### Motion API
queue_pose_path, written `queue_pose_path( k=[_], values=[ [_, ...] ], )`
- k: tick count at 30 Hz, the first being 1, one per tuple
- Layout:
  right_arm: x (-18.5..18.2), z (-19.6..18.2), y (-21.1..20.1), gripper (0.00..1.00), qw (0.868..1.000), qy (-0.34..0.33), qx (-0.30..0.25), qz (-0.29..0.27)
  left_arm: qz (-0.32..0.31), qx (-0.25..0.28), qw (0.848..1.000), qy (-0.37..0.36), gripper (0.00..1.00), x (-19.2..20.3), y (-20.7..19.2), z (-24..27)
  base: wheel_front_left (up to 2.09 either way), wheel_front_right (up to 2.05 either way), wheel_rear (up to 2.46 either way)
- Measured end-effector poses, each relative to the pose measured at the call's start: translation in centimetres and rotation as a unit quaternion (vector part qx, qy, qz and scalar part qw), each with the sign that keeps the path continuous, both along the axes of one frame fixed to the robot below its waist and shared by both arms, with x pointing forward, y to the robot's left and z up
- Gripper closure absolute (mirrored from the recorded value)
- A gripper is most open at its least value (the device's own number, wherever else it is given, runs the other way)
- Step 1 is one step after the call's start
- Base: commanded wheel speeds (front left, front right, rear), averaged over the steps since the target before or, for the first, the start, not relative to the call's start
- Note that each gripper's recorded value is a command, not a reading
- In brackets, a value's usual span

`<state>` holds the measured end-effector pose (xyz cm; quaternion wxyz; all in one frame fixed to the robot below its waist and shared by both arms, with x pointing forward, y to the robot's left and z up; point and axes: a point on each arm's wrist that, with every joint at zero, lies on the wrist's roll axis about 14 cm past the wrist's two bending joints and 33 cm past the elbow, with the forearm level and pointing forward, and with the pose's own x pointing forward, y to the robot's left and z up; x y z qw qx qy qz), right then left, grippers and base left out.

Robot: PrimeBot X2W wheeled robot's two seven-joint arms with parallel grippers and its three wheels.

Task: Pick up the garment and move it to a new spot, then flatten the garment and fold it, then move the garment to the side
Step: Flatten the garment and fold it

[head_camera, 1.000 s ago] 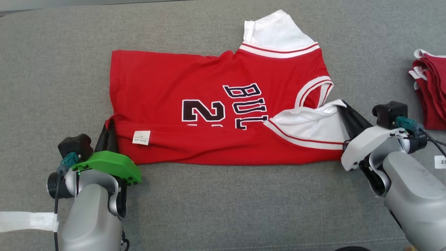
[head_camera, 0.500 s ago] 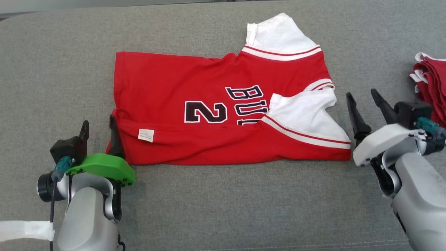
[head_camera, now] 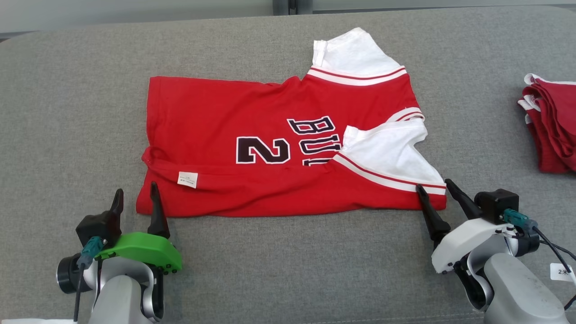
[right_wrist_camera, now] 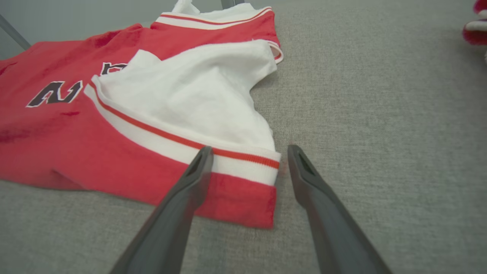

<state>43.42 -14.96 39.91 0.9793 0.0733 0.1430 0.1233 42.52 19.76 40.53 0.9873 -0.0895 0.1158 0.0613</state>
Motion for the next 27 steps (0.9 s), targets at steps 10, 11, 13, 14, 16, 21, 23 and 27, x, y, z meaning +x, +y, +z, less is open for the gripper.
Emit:
queue_pose_path(
  k=[10,11,13,14,16,21,23,27],
  values=[
    [-0.6,-2.5,0.4,0.54,0.999,0.040,-0.012,0.003,0.000,0.003,1.000,0.000,0.00,-0.6,0.1,0.2,0.00,0.00,0.00],
    [-0.5,-2.6,0.6,0.85,0.999,0.041,-0.013,0.006,0.001,0.003,1.000,-0.001,0.00,-0.6,0.2,0.2,0.00,0.00,0.00],
    [-0.7,-2.8,1.0,1.00,0.999,0.046,-0.013,0.012,0.003,0.004,1.000,-0.001,0.00,-0.7,0.4,0.2,0.00,0.00,0.00],
    [-0.6,-2.8,1.1,1.00,0.999,0.047,-0.013,0.015,0.003,0.005,1.000,-0.001,0.00,-0.7,0.4,0.2,0.00,0.00,0.00],
    [-0.6,-2.8,1.4,1.00,0.999,0.048,-0.008,0.017,0.003,0.004,1.000,0.001,0.00,-0.7,0.4,0.1,0.00,0.00,0.00],
    [0.2,-1.9,-0.1,1.00,0.999,0.033,-0.013,0.008,-0.010,-0.005,1.000,0.011,0.00,-0.8,-0.3,-0.6,0.00,0.00,0.00],
    [0.5,-1.5,-1.0,1.00,0.999,0.027,-0.020,0.002,-0.022,-0.011,1.000,0.016,0.00,-0.7,-0.9,-1.1,0.00,0.00,0.00],
    [0.7,-1.2,-1.9,1.00,0.999,0.020,-0.028,0.000,-0.026,-0.020,0.999,0.020,0.00,-0.1,-1.4,-1.4,0.00,0.00,0.00]
  ],
)
